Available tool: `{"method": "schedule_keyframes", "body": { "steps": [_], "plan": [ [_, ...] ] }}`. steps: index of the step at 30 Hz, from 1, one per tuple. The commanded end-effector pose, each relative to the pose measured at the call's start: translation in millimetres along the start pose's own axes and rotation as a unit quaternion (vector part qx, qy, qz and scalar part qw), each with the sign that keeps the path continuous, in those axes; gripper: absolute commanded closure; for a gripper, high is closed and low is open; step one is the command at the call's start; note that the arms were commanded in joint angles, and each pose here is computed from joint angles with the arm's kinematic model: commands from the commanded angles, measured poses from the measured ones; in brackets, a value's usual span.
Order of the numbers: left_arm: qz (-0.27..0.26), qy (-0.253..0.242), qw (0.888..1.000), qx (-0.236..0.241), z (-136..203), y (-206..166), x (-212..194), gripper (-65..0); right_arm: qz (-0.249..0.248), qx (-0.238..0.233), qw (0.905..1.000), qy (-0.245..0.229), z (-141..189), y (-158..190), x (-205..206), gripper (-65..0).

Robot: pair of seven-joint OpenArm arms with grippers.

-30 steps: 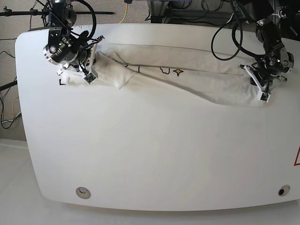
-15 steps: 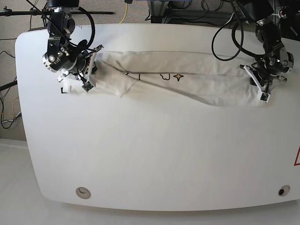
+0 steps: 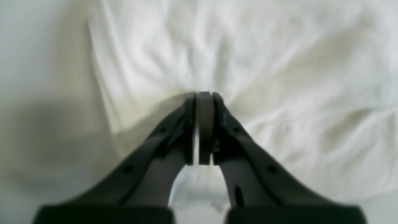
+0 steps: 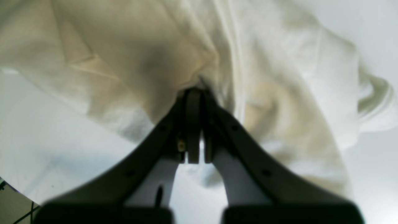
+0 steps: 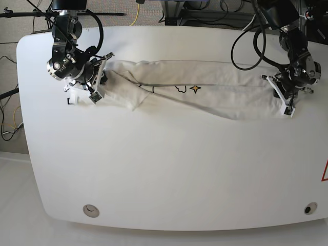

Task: Fold the T-shirt properly
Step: 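Close both grippers on the strip ends and pull them apart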

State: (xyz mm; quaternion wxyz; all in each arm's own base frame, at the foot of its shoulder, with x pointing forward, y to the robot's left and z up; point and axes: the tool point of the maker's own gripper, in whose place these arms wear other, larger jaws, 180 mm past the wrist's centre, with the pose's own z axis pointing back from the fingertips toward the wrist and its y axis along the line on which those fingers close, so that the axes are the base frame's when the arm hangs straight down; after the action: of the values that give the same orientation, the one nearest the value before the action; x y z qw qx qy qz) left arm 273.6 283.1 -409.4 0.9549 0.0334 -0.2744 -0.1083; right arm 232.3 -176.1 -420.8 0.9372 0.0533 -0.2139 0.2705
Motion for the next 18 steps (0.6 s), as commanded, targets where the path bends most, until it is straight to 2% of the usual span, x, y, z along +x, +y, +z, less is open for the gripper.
{"method": "schedule_keyframes", "body": {
  "steps": [1,4,11,18],
  "plan": [
    [-0.003,-0.020,1.000,0.006,2,12,16,0.0,0.006,-0.013,0.9999,0.005,3,-9,3,0.0],
    [0.004,-0.020,1.000,0.003,-5,17,19,0.0,0.004,-0.012,0.9999,0.007,1,-11,3,0.0],
    [0.031,-0.065,0.997,-0.022,-23,13,28,0.0,-0.006,-0.009,0.9999,0.010,-6,-17,5,0.0],
    [0.039,-0.069,0.996,-0.048,-40,5,20,0.0,-0.004,-0.013,0.9999,-0.002,-6,-22,18,0.0]
  ]
}}
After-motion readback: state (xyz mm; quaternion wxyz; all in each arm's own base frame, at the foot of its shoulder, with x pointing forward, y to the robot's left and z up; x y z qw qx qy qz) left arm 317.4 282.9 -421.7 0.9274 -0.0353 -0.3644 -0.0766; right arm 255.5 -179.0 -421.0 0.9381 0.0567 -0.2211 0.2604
